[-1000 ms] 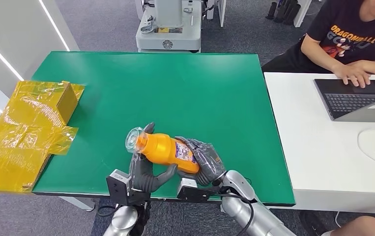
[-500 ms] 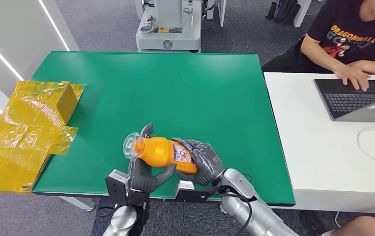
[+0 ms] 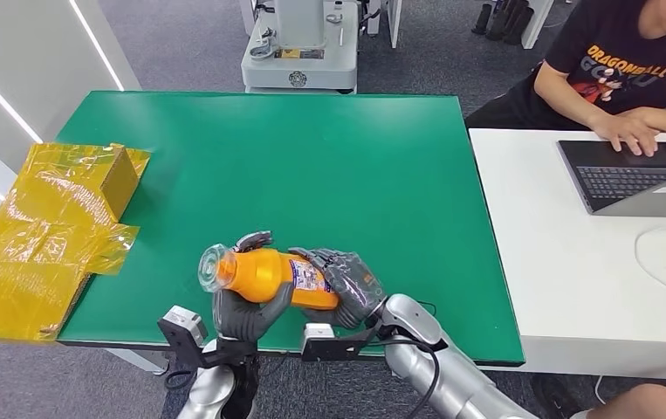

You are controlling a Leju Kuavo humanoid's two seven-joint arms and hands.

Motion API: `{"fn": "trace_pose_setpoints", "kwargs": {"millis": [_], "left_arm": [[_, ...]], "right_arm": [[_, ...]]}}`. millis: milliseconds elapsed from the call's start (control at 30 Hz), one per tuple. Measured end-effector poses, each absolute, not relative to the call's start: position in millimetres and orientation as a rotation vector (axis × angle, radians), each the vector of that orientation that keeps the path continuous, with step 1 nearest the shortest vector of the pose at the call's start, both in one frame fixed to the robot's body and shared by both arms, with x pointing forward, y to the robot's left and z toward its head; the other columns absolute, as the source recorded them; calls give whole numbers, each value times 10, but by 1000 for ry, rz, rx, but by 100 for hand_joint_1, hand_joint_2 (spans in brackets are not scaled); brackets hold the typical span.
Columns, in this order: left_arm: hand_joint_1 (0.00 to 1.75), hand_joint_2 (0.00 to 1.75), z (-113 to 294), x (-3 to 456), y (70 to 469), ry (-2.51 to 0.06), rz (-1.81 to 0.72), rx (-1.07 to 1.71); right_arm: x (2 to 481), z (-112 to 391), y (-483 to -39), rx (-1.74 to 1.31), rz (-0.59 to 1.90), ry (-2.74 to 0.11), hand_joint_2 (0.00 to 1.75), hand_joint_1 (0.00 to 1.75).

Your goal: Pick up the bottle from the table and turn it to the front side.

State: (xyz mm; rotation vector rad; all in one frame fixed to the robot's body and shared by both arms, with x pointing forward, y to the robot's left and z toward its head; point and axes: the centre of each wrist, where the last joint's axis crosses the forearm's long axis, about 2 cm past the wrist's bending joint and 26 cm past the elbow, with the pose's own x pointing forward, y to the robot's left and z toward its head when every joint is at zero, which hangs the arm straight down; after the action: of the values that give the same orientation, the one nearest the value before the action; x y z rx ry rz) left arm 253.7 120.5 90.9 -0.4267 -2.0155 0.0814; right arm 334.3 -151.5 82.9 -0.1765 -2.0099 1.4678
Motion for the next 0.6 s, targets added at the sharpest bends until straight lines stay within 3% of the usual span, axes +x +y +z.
{"fn": "trace_pose_setpoints", "kwargs": {"millis": [500, 533, 600], "left_arm": [[175, 175, 939, 2535, 1239, -2029, 104, -416], [175, 175, 939, 2535, 1240, -2029, 105, -416], [175, 175, 938, 2534, 1240, -2029, 106, -416]], "right_arm": [[3334, 842, -1457, -145, 1464, -2014, 175, 175], [3334, 842, -1456, -145, 1463, -2013, 175, 155], [3334, 844, -1455, -148, 1458, -2011, 175, 68]]}}
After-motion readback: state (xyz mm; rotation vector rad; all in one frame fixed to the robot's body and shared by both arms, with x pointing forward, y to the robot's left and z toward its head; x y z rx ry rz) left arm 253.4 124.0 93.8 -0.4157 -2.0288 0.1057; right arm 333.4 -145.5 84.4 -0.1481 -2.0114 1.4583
